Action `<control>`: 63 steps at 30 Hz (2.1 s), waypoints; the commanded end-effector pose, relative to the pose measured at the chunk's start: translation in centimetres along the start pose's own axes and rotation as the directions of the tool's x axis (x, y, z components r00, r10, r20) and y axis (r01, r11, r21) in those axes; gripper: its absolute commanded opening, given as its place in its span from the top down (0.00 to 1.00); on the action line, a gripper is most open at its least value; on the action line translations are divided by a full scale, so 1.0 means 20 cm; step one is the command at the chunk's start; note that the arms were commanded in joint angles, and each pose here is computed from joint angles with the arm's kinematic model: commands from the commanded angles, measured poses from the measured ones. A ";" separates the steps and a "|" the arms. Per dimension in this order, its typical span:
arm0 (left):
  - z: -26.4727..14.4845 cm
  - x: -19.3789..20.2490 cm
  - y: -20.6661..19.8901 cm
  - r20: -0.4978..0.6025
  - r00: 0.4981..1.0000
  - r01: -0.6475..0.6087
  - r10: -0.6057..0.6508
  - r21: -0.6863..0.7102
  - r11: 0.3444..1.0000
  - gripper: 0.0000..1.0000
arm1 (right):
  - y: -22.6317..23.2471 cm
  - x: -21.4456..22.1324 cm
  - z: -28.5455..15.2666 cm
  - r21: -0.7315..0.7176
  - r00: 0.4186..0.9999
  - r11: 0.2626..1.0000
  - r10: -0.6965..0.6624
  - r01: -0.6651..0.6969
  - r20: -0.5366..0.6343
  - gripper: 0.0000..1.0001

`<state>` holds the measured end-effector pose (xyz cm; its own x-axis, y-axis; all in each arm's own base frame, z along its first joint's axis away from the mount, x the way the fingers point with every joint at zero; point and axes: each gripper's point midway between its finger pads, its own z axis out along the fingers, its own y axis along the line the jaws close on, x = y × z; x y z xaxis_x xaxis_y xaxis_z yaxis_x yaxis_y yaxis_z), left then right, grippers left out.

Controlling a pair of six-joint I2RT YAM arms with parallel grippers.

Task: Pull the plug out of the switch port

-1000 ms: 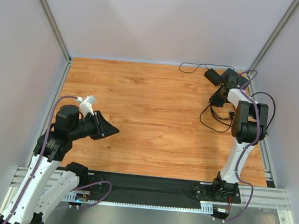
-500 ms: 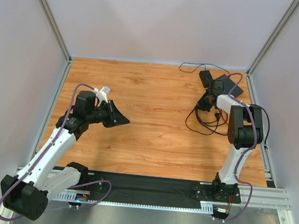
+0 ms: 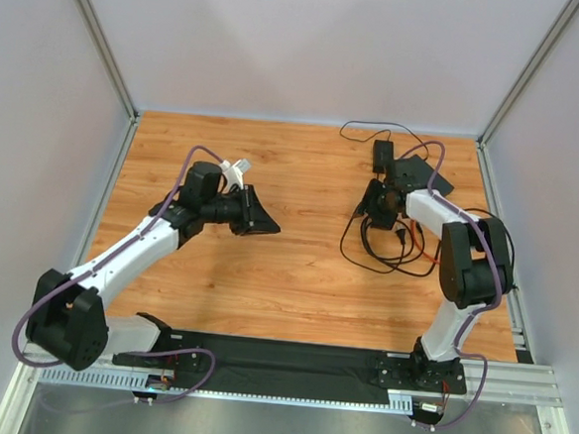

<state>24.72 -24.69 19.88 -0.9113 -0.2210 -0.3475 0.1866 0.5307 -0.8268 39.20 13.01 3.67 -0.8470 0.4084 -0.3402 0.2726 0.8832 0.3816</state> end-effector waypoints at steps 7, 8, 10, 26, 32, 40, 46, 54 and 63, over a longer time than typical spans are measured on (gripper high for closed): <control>0.25 -0.19 -0.29 -0.015 0.991 -0.134 0.137 0.123 0.983 0.75 | -0.13 -0.39 -0.32 0.034 0.979 0.998 0.050 -0.058 0.199 0.27; 0.28 -0.21 -0.30 -0.013 0.989 -0.141 0.144 0.126 0.982 0.74 | -0.14 -0.42 -0.33 0.035 0.976 0.997 0.057 -0.066 0.209 0.27; 0.36 -0.26 -0.35 -0.016 0.984 -0.176 0.180 0.143 0.974 0.74 | -0.13 -0.51 -0.36 0.022 0.967 0.996 0.074 -0.082 0.242 0.27; 1.20 -0.78 -0.75 0.138 0.911 -0.412 0.388 0.356 0.839 0.59 | -0.42 -1.01 -0.44 -0.024 0.838 0.957 0.266 -0.290 0.476 0.30; 1.38 -0.85 -0.70 0.268 0.875 -0.482 0.403 0.401 0.779 0.55 | -0.67 -1.04 -0.32 0.009 0.831 0.937 0.304 -0.348 0.465 0.30; 1.53 -0.76 -0.58 0.283 0.854 -0.513 0.437 0.316 0.798 0.61 | -0.83 -1.19 -0.23 0.136 0.836 0.924 0.251 -0.357 0.488 0.29; 1.64 -0.75 -0.38 0.252 0.892 -0.432 0.377 0.225 0.873 0.64 | -0.75 -1.37 -0.23 0.141 0.848 0.947 0.184 -0.288 0.496 0.27; 1.67 -0.68 -0.24 0.204 0.901 -0.417 0.382 0.172 0.892 0.66 | -0.60 -1.50 -0.03 0.012 0.881 0.980 0.174 -0.199 0.440 0.27; 1.66 -0.63 -0.22 0.173 0.880 -0.467 0.443 0.134 0.874 0.61 | -0.57 -1.51 0.08 0.015 0.904 0.997 0.062 -0.075 0.423 0.27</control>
<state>47.79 -50.94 9.86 -0.7233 -0.1107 -0.6816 0.5635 0.4759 -0.6753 61.26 -9.38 6.23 -0.5529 0.5823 -0.5960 0.4262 0.8123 0.3983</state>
